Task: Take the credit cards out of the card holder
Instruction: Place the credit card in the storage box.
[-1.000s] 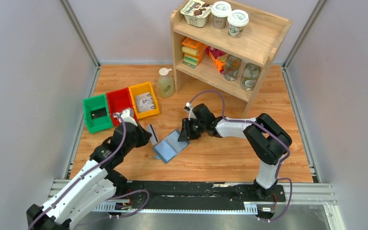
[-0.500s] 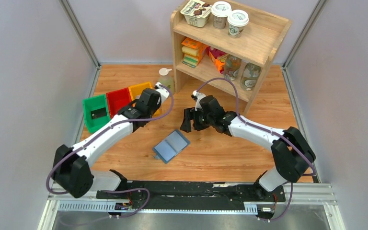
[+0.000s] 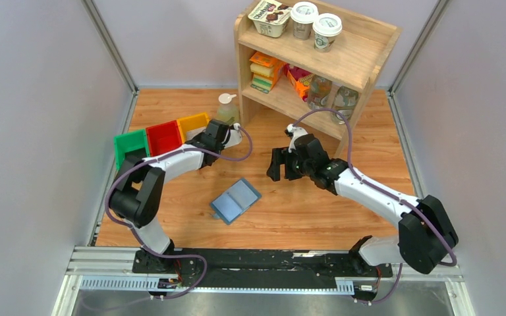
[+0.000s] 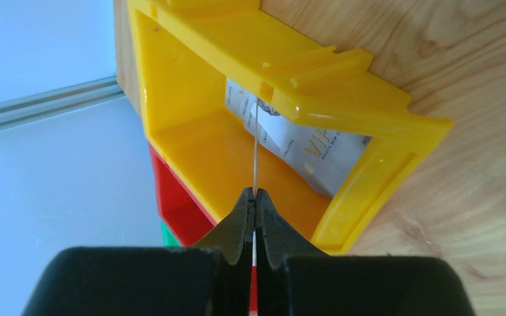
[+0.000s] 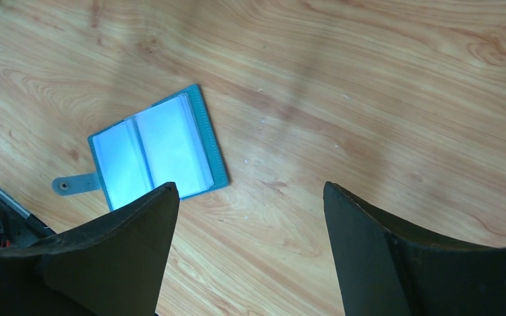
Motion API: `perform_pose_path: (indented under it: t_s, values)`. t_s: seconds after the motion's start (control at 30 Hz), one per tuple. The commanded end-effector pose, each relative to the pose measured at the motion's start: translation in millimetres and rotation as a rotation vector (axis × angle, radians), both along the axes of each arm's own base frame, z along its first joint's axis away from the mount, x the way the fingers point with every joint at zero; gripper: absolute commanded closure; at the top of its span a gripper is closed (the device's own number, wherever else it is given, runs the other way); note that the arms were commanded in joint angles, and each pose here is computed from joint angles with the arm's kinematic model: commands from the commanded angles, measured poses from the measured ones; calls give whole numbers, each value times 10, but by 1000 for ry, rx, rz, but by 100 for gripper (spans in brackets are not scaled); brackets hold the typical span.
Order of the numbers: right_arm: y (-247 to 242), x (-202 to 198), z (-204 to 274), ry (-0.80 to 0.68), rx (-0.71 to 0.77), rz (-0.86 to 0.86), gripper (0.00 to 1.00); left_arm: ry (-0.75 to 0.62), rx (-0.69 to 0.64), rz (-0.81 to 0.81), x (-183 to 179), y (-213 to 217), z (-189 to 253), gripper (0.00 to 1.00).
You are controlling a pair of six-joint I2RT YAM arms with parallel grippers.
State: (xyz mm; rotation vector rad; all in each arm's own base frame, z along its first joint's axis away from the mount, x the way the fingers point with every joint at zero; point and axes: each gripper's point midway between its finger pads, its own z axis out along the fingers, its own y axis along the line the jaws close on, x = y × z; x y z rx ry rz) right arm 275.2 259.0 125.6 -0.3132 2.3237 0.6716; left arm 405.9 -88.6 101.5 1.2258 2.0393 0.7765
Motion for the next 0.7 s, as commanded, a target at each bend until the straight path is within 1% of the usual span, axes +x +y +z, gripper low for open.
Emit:
perform_pose_path:
  t_s: [0.0,0.07,0.13,0.2,0.23,0.27,0.3,0.33,0.37,0.43,0.5,0.53,0.67]
  values:
    - [-186,54,93,-46,-8,-51,17,-78,20,-36,310,-21,164,100]
    - [-225,51,85,-42,-8,-63,17,-56,4,-36,315,-35,85,100]
    - [-248,59,81,-41,-6,-73,16,-31,-22,-40,295,-73,18,96]
    - [-256,61,70,-38,-6,-76,16,-19,-46,-30,265,-86,-7,86]
    - [-258,63,65,-35,-5,-77,16,-16,-61,-29,249,-96,-10,79]
    - [-255,61,57,-32,-5,-77,16,-19,-72,-31,230,-100,12,77]
    - [-254,72,63,-34,-2,-80,16,-15,-87,-33,195,-111,4,70]
    - [-244,75,62,-33,2,-79,16,-29,-99,-31,184,-110,64,68]
    - [-233,74,52,-28,6,-77,16,-31,-116,-26,160,-107,77,62]
    - [-206,83,56,-24,13,-72,16,-41,-142,-18,107,-105,158,56]
    - [-188,97,66,-24,20,-71,16,-47,-170,-3,51,-95,255,54]
    - [-174,101,64,-22,20,-68,16,-71,-194,5,46,-93,370,53]
    - [-133,122,81,-22,26,-54,16,-97,-320,46,-93,-134,627,50]
